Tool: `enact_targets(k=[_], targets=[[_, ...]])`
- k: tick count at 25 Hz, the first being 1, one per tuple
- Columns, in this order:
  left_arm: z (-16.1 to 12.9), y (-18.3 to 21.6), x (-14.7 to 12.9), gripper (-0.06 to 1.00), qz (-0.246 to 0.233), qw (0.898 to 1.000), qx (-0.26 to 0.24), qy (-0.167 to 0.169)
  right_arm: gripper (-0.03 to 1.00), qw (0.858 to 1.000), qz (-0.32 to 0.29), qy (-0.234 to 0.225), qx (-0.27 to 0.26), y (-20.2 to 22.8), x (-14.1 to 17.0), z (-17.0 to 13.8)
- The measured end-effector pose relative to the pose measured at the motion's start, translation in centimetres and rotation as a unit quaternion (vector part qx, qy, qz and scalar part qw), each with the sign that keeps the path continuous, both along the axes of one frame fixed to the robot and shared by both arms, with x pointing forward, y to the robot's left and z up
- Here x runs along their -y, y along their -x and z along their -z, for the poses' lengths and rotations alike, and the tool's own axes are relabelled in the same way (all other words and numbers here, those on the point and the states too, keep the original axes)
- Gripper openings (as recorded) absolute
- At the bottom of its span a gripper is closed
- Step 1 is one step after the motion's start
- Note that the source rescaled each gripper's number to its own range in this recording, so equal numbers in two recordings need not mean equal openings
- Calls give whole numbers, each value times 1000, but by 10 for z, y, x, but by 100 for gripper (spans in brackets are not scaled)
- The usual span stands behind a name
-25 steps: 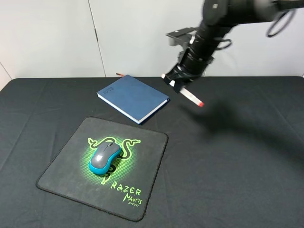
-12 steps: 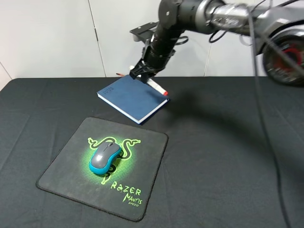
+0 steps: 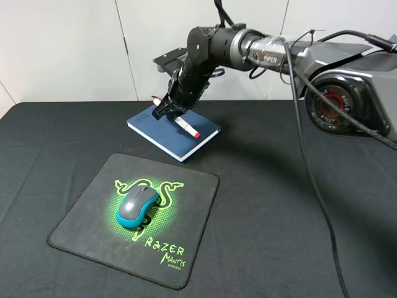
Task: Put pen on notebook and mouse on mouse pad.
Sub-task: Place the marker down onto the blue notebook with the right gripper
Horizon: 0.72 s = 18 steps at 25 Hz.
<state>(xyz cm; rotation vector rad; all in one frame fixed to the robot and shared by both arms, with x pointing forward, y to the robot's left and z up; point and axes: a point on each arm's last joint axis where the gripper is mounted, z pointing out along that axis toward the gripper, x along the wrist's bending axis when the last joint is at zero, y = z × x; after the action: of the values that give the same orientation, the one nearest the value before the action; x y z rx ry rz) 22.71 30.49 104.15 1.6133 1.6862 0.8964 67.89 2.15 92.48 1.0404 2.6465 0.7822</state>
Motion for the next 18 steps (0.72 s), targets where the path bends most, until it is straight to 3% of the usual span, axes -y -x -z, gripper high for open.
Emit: enact_targets(k=[6,18], targets=[[0,0,0,94,0,1000,0,0,0,1000,-1,-11,27,-6,-3,8],[0,0,0,94,0,1000,0,0,0,1000,-1,-2,14,-7,-4,32]])
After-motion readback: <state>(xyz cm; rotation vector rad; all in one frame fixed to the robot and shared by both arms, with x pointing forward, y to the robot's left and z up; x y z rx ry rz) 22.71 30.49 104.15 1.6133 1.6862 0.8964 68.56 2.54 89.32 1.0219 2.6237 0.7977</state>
